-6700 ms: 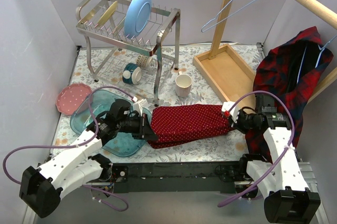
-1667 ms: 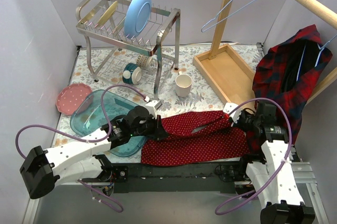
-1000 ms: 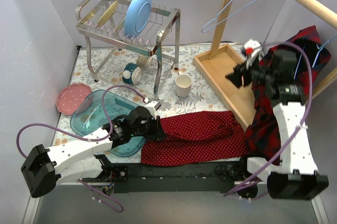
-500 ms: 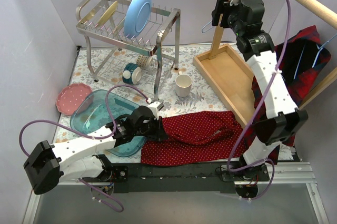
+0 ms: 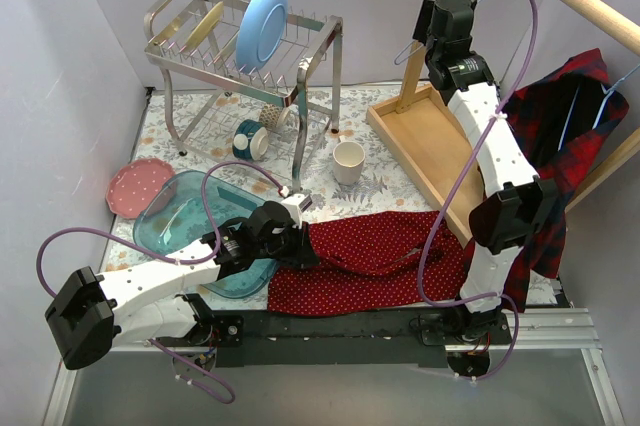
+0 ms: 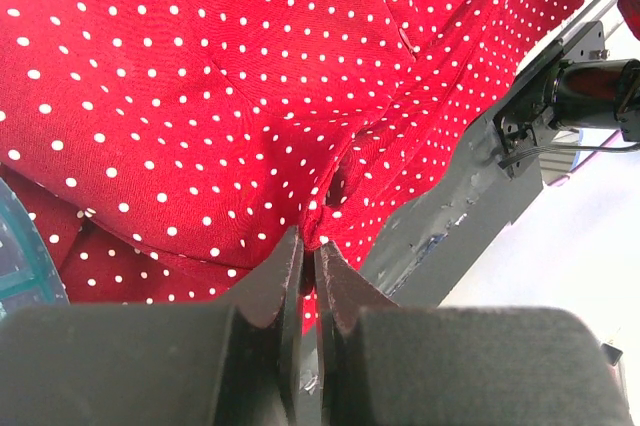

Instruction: Place the skirt on the hanger

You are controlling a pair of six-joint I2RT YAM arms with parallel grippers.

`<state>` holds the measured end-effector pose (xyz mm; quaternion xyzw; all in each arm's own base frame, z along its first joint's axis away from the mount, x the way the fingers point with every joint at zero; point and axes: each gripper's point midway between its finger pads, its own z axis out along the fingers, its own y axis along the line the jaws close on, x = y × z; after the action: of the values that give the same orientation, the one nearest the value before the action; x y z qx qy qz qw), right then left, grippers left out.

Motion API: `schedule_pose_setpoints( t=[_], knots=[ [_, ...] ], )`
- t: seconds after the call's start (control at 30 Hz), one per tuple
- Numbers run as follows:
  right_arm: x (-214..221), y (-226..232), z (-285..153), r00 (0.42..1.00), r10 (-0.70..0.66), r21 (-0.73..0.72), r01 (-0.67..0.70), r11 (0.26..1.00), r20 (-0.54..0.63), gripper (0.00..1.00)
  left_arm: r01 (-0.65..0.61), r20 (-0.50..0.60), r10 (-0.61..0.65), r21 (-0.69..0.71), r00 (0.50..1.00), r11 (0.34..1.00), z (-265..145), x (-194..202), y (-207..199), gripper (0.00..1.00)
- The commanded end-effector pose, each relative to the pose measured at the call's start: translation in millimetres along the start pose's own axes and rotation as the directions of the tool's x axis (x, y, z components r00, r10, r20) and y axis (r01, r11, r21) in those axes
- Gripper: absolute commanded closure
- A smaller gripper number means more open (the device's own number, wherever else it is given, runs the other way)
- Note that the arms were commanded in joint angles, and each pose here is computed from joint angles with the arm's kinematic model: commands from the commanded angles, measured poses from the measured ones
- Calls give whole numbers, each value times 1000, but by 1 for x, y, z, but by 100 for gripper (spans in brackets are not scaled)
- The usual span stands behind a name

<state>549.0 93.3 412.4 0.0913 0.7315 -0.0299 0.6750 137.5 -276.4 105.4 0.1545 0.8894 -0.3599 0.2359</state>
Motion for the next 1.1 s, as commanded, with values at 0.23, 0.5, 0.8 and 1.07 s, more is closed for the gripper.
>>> schedule_pose_setpoints(
  t=[0.23,0.5,0.8,1.07],
  knots=[
    [-53,-39,-24,985,43,84,-57,995,165,51,-62,38,60,47,997,997,-4,-16,-16,100],
    [-54,-47,-28,987,28,46,-36,998,161,68,-71,41,69,58,997,996,-6,-15,-18,100],
    [-80,-38,-43,978,-6,-45,16,999,210,99,-71,46,69,59,997,996,-7,-16,-18,100],
    [-116,-40,-79,960,9,-96,18,995,278,99,-72,47,69,63,996,995,-7,-16,-18,100]
  ],
)
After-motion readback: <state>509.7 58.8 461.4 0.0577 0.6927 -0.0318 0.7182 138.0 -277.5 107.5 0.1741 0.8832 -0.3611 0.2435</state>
